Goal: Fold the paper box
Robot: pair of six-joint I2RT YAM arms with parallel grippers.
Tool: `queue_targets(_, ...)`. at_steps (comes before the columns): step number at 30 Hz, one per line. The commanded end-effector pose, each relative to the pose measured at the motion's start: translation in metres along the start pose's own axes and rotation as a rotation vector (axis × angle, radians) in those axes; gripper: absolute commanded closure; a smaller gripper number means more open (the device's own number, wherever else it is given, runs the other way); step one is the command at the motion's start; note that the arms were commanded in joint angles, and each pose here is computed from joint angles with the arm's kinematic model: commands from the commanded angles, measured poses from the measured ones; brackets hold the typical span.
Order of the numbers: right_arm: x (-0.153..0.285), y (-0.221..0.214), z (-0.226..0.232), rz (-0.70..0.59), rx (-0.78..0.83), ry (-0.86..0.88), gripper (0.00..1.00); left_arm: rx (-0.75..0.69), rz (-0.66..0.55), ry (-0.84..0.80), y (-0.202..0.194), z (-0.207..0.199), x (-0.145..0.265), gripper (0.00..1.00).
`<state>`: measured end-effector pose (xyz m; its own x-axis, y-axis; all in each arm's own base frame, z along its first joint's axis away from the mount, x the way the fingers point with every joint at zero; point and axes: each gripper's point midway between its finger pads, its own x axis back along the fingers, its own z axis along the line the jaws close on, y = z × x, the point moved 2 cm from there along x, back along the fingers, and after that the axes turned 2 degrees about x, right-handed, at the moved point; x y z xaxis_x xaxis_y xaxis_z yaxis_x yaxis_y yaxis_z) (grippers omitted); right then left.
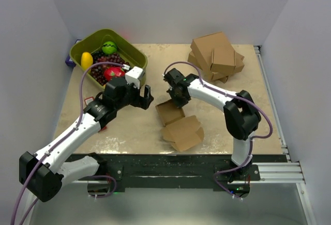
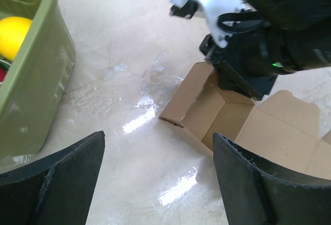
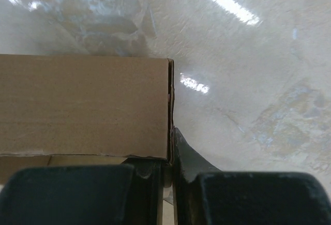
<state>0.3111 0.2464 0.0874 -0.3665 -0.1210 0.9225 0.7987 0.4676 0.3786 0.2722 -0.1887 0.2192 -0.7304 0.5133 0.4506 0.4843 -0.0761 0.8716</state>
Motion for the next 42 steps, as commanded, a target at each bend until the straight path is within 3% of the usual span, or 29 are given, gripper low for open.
queue_targets(1,0.002,-0.012,0.006,0.122,0.096,0.068,0.92,-0.047,0.023,-0.101,0.0,-0.013,0.0,0.11)
queue_targets(6,-0.001,-0.003,0.008,0.134,0.075,0.059,0.87,-0.058,0.029,-0.105,-0.004,-0.009,-0.005,0.11)
queue_targets(9,0.004,0.012,0.01,0.101,0.051,0.064,0.73,-0.065,0.025,-0.097,-0.004,-0.005,-0.007,0.09)
queue_targets(13,0.012,0.029,0.011,0.067,0.031,0.06,0.42,-0.068,0.035,-0.101,-0.008,-0.002,-0.011,0.08)
queue_targets(16,0.022,0.042,0.011,0.024,0.022,0.06,0.28,-0.066,0.038,-0.105,-0.011,-0.001,-0.013,0.08)
queue_targets(22,0.05,0.066,0.007,-0.093,-0.029,0.054,0.12,-0.061,0.04,-0.118,-0.012,-0.001,-0.016,0.08)
queue_targets(28,0.098,0.095,-0.016,-0.289,-0.181,0.015,0.01,-0.069,0.014,-0.111,-0.013,0.002,-0.019,0.08)
queue_targets(33,0.145,0.103,-0.043,-0.505,-0.401,0.071,0.01,-0.041,0.009,-0.107,-0.015,0.008,-0.022,0.08)
queue_targets(34,0.173,0.101,-0.053,-0.585,-0.464,0.093,0.01,-0.039,0.001,-0.106,-0.013,0.008,-0.022,0.08)
queue_targets(38,0.197,0.072,-0.083,-0.68,-0.655,0.163,0.01,-0.039,-0.022,-0.095,0.001,0.01,-0.023,0.08)
queue_targets(42,0.221,0.035,-0.081,-0.679,-0.769,0.2,0.01,-0.022,-0.08,-0.109,0.032,0.005,-0.026,0.08)
